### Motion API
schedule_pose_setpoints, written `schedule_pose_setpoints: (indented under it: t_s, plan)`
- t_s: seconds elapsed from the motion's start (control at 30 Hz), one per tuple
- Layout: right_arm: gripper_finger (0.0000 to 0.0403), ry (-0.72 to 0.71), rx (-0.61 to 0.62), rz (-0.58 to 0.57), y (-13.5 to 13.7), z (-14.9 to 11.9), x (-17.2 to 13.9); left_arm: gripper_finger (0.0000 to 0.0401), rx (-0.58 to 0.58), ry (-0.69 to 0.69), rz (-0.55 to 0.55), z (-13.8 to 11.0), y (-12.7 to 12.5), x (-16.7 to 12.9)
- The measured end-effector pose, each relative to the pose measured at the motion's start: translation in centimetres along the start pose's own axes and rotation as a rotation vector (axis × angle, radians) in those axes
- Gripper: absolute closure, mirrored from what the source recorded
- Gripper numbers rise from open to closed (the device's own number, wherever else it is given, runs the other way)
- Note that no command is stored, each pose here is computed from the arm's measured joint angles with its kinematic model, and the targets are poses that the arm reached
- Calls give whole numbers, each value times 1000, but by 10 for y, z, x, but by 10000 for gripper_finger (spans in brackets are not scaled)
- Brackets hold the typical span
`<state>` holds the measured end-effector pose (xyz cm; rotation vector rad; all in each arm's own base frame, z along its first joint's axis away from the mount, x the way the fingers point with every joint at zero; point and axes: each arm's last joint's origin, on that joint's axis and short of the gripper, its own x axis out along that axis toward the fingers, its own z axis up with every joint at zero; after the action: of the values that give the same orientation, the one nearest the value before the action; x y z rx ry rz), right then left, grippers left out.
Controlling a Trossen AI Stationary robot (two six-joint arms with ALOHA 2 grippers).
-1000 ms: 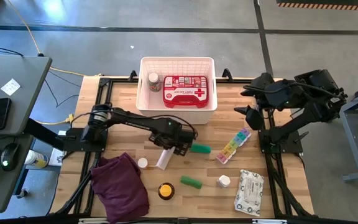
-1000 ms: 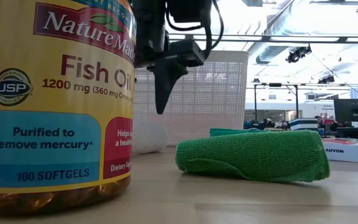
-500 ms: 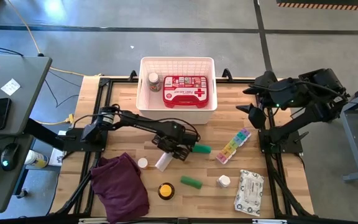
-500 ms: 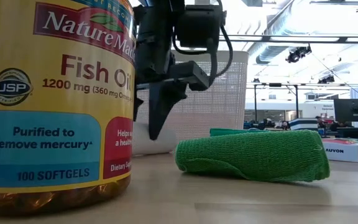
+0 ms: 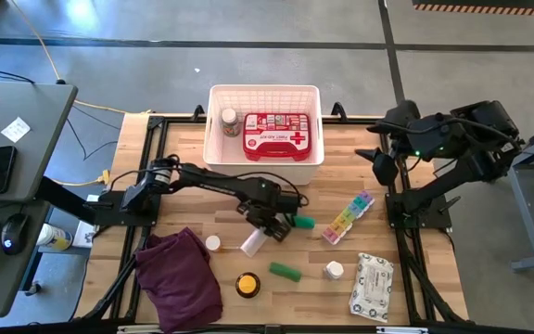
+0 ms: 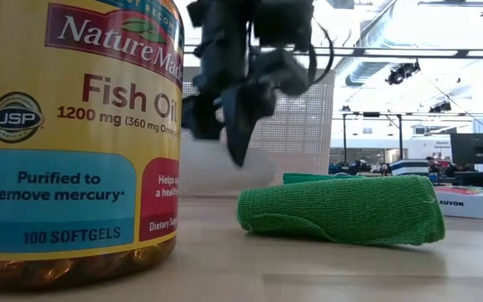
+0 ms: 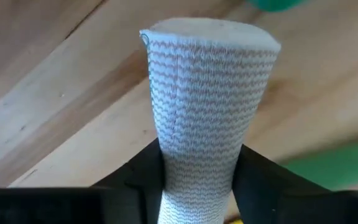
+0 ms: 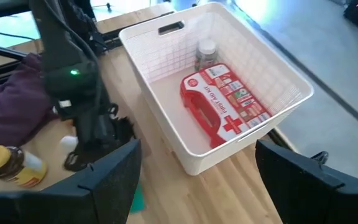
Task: Pick & place medical supplies in basket/bin
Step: Put the white bandage into the white bin
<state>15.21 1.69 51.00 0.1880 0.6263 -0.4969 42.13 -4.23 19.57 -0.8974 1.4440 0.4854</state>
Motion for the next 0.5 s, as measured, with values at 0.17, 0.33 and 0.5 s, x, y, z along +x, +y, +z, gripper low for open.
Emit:
schedule_pose_setpoints:
  t_s: [0.17, 0.33, 0.5]
  plan:
    - [98, -24, 4, -30, -3, 0, -3, 266, 165, -57, -83, 0, -20, -48]
    - [98, -58, 18, -65, -8, -1, -7, 281, 319, -174, -89, -8, -30, -115]
    - [98, -88, 33, -100, -12, -1, -11, 270, 495, -379, -81, -20, -24, -172]
